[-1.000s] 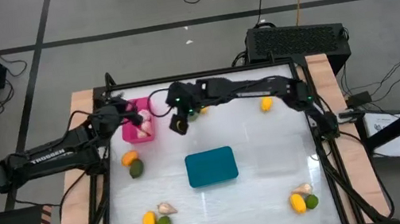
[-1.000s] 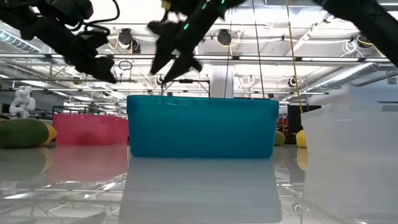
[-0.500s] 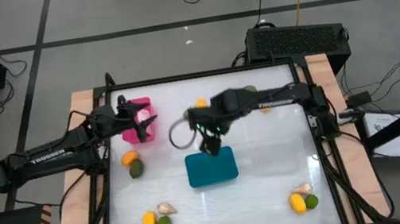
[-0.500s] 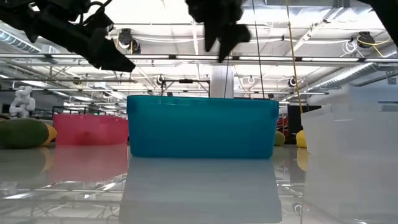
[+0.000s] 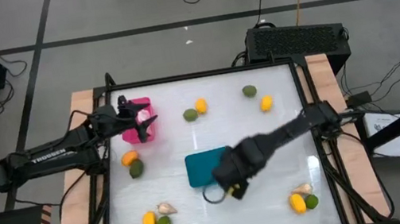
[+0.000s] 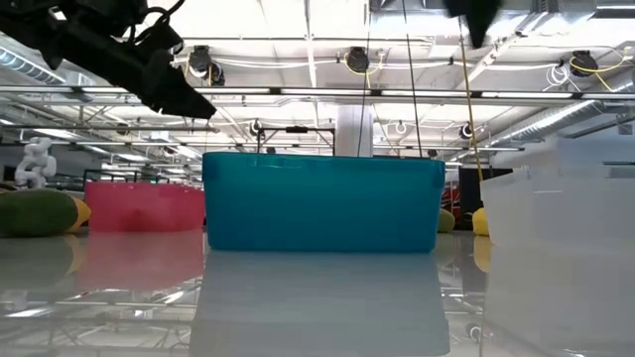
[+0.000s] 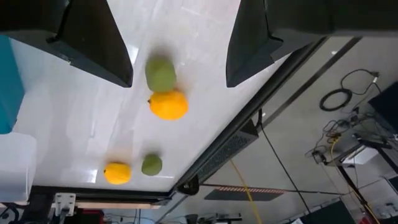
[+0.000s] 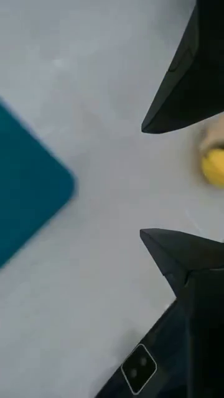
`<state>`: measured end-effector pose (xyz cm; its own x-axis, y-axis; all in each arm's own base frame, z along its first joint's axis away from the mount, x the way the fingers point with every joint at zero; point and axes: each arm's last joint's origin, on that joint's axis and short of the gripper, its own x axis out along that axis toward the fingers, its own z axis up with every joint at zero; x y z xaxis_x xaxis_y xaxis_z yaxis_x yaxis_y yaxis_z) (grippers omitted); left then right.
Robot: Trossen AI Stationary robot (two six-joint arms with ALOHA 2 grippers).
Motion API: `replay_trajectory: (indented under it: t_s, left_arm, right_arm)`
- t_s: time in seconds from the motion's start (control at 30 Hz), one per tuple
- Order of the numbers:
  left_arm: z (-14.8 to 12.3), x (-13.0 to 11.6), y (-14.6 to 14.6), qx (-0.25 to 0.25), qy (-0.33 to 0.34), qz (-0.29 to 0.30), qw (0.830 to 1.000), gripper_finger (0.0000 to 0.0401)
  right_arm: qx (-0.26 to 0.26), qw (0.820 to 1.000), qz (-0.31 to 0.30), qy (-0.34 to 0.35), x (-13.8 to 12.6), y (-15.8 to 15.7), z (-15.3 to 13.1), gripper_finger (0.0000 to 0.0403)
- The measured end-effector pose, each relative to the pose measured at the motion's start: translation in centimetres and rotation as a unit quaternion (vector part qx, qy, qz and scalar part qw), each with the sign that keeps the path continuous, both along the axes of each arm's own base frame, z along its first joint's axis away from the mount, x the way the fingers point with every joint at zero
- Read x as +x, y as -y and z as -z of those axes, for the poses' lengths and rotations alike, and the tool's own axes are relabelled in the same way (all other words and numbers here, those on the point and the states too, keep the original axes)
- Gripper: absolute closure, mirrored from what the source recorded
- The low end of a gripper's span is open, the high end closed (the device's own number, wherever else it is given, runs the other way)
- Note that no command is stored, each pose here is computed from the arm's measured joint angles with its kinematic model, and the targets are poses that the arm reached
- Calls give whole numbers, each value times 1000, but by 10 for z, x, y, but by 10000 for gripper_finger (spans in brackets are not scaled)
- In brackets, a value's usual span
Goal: Sort produce into baskets
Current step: Put the garlic into the pink bin
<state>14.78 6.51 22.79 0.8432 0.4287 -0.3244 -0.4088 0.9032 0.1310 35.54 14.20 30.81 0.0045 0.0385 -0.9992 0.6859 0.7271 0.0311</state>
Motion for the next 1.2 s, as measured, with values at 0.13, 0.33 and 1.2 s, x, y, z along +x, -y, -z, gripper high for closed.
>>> replay_trajectory:
  t_s: [0.13,0.33,1.2]
  left_arm:
    - [2,2,0,-11,-3,15,1000,136]
    - [1,7,5,-36,20,112,993,136]
    - [5,29,20,-15,21,202,979,136]
  right_arm:
    - [5,998,56,-41,-19,-26,12,148]
    - [-18,987,129,-93,-67,-49,26,148]
    - [-17,912,390,-122,-181,-48,96,148]
